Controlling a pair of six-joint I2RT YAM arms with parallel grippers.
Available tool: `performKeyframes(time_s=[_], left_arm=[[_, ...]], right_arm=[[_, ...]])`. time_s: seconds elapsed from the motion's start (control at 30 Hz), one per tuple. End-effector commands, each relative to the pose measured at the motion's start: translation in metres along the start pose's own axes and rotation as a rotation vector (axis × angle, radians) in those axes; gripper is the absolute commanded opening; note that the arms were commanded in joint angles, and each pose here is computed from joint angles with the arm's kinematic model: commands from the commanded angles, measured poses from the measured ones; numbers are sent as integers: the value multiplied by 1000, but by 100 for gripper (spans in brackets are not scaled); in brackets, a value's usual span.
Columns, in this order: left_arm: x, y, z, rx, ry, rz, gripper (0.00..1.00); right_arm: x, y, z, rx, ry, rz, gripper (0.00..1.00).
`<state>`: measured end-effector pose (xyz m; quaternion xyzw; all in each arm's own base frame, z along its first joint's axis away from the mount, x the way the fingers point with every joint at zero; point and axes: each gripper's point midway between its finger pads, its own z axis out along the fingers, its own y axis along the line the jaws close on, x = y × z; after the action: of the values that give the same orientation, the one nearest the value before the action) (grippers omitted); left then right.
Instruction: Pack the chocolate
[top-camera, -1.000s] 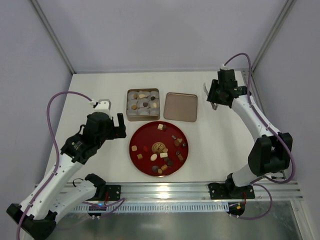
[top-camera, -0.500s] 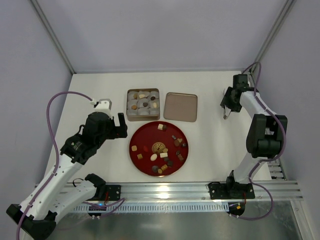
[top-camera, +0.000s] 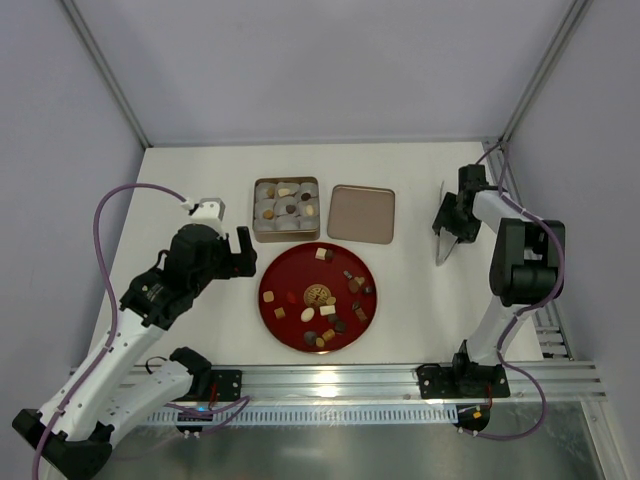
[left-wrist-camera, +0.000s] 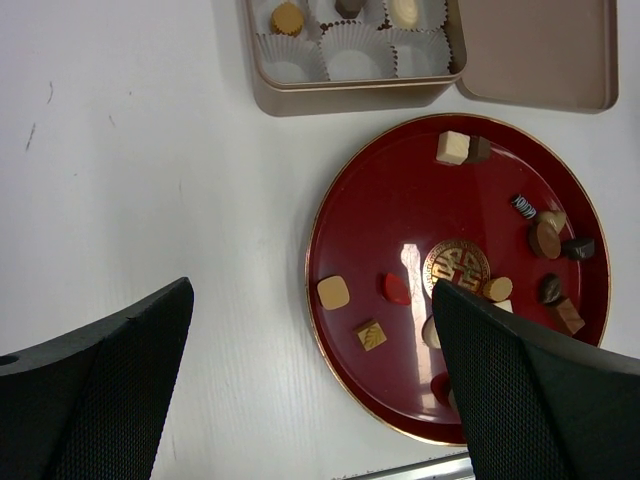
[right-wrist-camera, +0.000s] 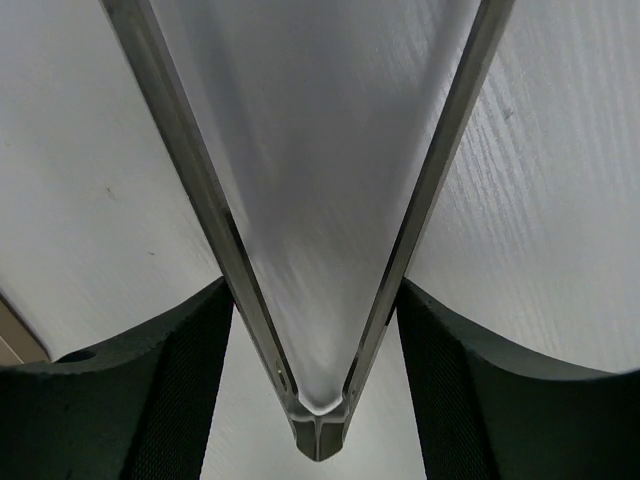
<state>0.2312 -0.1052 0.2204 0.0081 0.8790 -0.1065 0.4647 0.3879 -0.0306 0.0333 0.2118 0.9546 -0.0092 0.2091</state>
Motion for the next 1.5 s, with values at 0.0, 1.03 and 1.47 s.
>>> performKeyframes(time_s=[0.0, 1.03, 1.47], left_arm=[[-13, -9, -1, 42, -48, 1, 100], [-28, -28, 4, 88, -16, -30, 100], [-49, -94, 41, 284, 102, -98, 99]], right_arm=[[0, 2, 5, -24, -5, -6, 68], [-42, 110, -94, -231, -189, -151, 77], [-21, 148, -9, -279, -31, -188, 57]])
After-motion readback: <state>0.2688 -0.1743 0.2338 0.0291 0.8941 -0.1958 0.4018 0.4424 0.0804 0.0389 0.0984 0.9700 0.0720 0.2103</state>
